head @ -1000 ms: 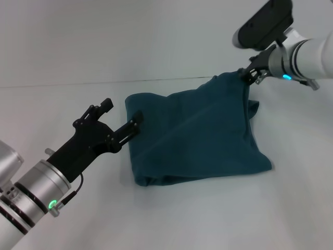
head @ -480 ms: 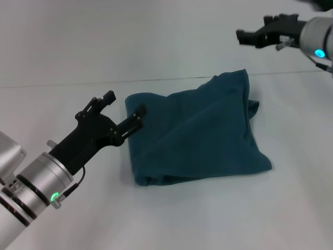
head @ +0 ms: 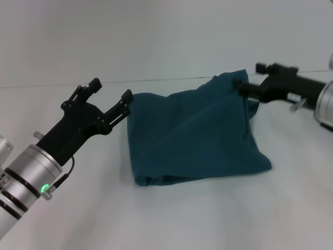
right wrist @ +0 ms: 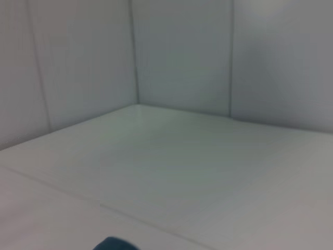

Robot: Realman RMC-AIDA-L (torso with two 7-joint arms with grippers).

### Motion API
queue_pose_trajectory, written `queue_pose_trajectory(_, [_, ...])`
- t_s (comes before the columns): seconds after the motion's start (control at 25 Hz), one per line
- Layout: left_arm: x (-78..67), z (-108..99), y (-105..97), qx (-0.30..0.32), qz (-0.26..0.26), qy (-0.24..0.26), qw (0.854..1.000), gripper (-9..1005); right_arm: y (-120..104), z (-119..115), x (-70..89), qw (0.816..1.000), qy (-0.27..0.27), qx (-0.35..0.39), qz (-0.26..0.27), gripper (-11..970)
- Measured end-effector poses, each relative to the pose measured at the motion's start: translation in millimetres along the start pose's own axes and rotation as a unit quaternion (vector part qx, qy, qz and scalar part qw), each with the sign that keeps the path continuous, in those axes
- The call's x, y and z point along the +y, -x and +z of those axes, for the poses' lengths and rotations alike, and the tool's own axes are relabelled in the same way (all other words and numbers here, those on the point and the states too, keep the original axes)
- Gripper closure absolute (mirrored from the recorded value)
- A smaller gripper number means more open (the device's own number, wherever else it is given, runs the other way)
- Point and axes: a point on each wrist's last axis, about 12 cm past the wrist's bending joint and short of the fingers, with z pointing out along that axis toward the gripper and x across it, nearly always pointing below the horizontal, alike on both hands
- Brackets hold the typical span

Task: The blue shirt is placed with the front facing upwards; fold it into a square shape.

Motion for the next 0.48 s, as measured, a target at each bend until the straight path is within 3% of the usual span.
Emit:
queue_pose_trajectory(0.12, [2.6,-0.2,-0.5,0.001,0.002,0.008,1.0,109,-11.9,15.9,6.9,1.0,0.013,0.013,-0.006,139])
queue_pose_trajectory(0.48, [10.4,-3.0,1.6,-0.007,0.0,0.032,0.999,109,-18.8,72.2,34.4,0.994,0.048,0.085,-0.039,140])
